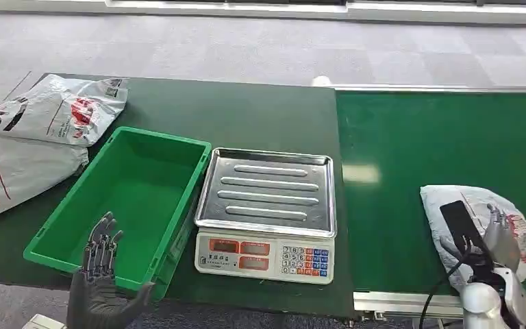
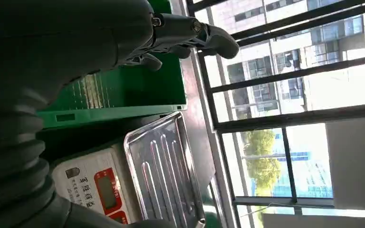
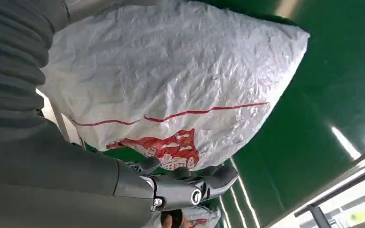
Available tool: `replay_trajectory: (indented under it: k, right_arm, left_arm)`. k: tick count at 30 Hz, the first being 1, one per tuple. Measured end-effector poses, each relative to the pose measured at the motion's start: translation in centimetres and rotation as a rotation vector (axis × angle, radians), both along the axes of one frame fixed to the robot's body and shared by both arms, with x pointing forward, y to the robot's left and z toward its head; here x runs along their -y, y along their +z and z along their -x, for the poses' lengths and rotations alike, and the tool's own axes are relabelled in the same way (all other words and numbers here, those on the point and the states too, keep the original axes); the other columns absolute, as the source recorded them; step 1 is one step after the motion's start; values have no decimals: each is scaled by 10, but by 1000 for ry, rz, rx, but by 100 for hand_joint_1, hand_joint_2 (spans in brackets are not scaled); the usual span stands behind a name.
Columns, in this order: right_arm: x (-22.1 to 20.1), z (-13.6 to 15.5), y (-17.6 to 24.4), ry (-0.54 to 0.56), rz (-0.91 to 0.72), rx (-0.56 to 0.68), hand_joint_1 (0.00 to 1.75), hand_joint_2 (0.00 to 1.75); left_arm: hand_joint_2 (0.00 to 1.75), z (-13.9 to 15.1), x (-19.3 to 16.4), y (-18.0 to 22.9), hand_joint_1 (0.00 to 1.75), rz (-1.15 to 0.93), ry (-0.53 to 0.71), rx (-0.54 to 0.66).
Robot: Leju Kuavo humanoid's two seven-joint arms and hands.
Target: Moved the parcel from conveyor to table for the left to box.
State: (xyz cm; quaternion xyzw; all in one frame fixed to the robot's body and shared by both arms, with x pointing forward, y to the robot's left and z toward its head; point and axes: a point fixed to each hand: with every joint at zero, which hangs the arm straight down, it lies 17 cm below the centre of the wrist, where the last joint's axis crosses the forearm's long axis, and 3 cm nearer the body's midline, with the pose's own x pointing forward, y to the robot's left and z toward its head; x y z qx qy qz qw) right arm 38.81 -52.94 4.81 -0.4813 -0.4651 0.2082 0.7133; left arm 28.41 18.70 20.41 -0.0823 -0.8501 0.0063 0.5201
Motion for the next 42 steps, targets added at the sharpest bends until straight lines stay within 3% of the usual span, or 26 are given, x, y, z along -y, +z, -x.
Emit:
replay_trajectory:
  k: [25, 30, 31, 32, 36, 42]
  right_arm:
    - [33, 11, -37, -70, -22, -130, 0, 175]
    - [72, 44, -85, -186, -5, -404, 0, 175]
    - [82, 54, -100, -200, -19, -459, 5, 175]
    - [88, 63, -112, -209, -38, -501, 175, 175]
    - [95, 79, -138, -233, -92, -577, 175, 175]
    - [93, 75, -144, -270, -104, -625, 175, 175]
  left_arm:
    - [175, 2, 1, 0, 0, -5, -8, -2]
    - [175, 2, 3, -1, 0, -8, -21, -7]
    - [175, 2, 3, -1, 0, -7, -29, -6]
    - [175, 2, 4, -1, 0, -6, -33, -5]
    - [175, 2, 3, -1, 0, -9, -35, 0]
    - [175, 2, 2, -2, 0, -17, -29, -1]
